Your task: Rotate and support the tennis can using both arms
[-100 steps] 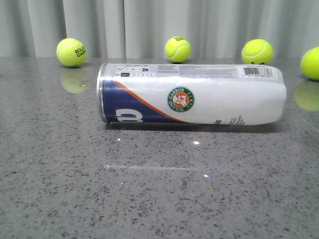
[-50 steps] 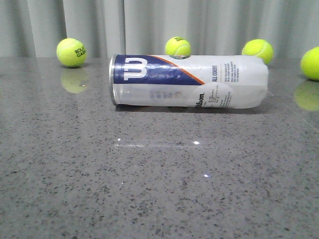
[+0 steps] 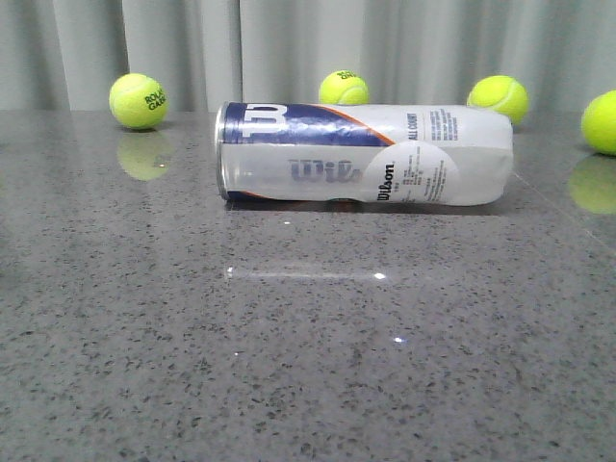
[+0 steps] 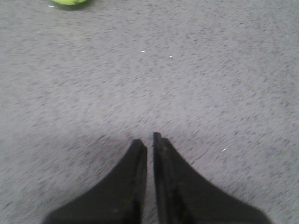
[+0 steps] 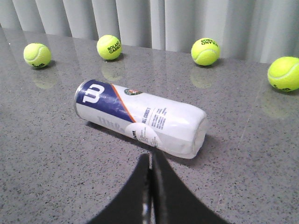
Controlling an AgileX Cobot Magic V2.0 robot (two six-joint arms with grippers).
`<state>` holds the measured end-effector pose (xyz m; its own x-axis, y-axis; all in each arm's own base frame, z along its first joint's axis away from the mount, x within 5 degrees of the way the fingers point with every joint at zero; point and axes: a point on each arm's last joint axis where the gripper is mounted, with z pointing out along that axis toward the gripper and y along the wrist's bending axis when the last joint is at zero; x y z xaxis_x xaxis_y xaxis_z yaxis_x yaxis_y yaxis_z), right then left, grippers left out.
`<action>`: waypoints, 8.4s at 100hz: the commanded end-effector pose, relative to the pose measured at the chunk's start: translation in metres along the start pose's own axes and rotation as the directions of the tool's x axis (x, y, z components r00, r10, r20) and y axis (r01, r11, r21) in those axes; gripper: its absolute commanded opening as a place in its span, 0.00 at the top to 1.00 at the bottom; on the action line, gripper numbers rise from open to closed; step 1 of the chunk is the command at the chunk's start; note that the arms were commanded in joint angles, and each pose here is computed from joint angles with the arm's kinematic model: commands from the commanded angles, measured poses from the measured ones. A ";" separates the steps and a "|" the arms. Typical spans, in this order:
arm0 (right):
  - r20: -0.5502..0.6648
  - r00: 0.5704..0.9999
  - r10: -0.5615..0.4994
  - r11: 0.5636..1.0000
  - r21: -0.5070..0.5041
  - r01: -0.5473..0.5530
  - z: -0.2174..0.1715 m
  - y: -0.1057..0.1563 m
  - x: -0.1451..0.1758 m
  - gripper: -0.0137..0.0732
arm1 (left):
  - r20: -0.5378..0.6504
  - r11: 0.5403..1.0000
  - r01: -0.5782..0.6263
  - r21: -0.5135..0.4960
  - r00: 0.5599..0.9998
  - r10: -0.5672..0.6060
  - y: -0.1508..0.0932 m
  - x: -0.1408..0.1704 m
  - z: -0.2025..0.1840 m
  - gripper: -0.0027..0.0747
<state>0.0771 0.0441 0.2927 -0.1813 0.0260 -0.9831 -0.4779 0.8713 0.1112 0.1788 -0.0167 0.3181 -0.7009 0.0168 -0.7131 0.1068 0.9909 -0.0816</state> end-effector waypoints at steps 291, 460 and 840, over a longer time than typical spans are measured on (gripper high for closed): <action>0.094 0.996 -0.009 1.000 0.011 0.008 -0.002 0.000 -0.015 0.91 | -0.037 0.714 -0.596 0.368 0.758 0.652 -0.171 -0.144 0.006 0.49; 0.094 0.996 -0.009 1.000 0.011 0.008 -0.002 0.000 -0.015 0.91 | 0.521 0.820 -0.519 0.241 0.782 0.341 -0.117 -0.090 -0.063 0.99; 0.246 0.962 -0.122 0.865 0.501 -0.019 -0.028 -0.039 0.088 0.91 | 0.729 0.980 -0.070 -0.186 0.659 0.186 0.011 0.172 -0.006 0.99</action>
<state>0.0567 -0.0014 0.1995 0.0108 0.0541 -0.9985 0.0216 0.9983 0.0543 0.0561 -0.0016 0.2046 0.0029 0.1167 -0.9932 0.0288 0.9927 0.1168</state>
